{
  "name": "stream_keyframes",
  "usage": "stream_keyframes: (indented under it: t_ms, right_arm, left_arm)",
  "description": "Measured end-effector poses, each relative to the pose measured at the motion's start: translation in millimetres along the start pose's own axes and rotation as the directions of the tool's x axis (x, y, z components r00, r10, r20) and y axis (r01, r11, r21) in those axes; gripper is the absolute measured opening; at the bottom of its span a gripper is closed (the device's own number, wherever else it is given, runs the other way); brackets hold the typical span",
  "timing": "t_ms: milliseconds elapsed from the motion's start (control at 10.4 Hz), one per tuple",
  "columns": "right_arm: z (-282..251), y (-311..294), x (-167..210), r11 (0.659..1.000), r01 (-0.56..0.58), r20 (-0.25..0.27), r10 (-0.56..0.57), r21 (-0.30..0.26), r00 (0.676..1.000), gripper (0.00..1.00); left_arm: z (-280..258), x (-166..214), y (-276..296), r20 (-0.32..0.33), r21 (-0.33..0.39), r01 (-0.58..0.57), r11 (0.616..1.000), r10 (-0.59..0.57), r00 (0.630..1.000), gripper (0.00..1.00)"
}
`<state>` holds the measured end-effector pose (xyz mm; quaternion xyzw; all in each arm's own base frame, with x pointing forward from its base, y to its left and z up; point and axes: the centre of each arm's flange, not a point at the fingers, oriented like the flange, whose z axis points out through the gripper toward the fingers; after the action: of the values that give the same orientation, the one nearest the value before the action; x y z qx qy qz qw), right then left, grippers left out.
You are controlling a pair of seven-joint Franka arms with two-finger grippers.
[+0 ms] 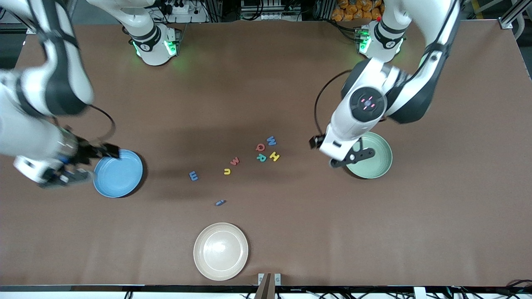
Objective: Sort upper and lower case letters into plates
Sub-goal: 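Grasp the yellow H with the left gripper while the right gripper grasps a blue letter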
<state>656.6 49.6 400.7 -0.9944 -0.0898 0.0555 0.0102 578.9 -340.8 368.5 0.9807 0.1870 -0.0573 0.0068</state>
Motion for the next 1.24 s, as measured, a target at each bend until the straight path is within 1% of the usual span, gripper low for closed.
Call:
stream_keyframes:
  t_ms: [96,287,383,574,766,861,1053,1149,1244]
  right_arm:
    - [35.9,-12.3,16.9,1.0,-0.008,-0.007,0.008,0.003,1.0,1.0]
    - [95.8,-49.1,38.7,1.0,-0.024,-0.014,0.024,0.003,1.0,1.0]
    - [116.5,-61.8,42.6,1.0,-0.024,-0.003,0.024,0.003,1.0,1.0]
    - [136.6,-76.1,45.2,1.0,-0.003,0.014,0.003,0.002,1.0,1.0]
    - [143.9,-109.8,51.2,0.999,0.046,-0.035,-0.046,-0.004,0.998,1.0]
    - [150.1,-127.3,52.1,0.998,0.067,-0.051,-0.067,-0.005,0.996,1.0]
    - [182.6,-150.7,45.7,0.997,0.072,-0.091,-0.071,-0.002,0.993,1.0]
    - [202.5,-156.2,38.8,0.997,0.076,-0.094,-0.076,-0.002,0.993,1.0]
    - [215.9,-157.0,32.5,0.997,0.078,-0.083,-0.078,-0.002,0.993,1.0]
  left_arm:
    - [30.1,5.2,13.4,-0.011,-0.036,0.088,0.996,-0.088,0.996,1.0]
    - [92.3,-3.3,41.3,0.0,-0.071,0.245,0.967,-0.246,0.969,1.0]
    - [115.3,-12.9,53.0,0.01,-0.076,0.324,0.943,-0.325,0.946,1.0]
    - [142.2,-39.2,72.3,0.0,-0.058,0.413,0.909,-0.414,0.91,1.0]
    - [155.0,-57.8,88.1,-0.014,-0.053,0.454,0.889,-0.455,0.89,1.0]
    - [161.4,-62.7,94.2,-0.011,-0.051,0.456,0.889,-0.457,0.89,1.0]
    - [174.1,-63.3,101.8,-0.007,-0.048,0.452,0.891,-0.453,0.891,1.0]
    - [181.9,-63.6,106.2,-0.008,-0.047,0.45,0.892,-0.45,0.893,1.0]
    - [189.9,-64.4,110.4,-0.019,-0.044,0.446,0.894,-0.447,0.895,1.0]
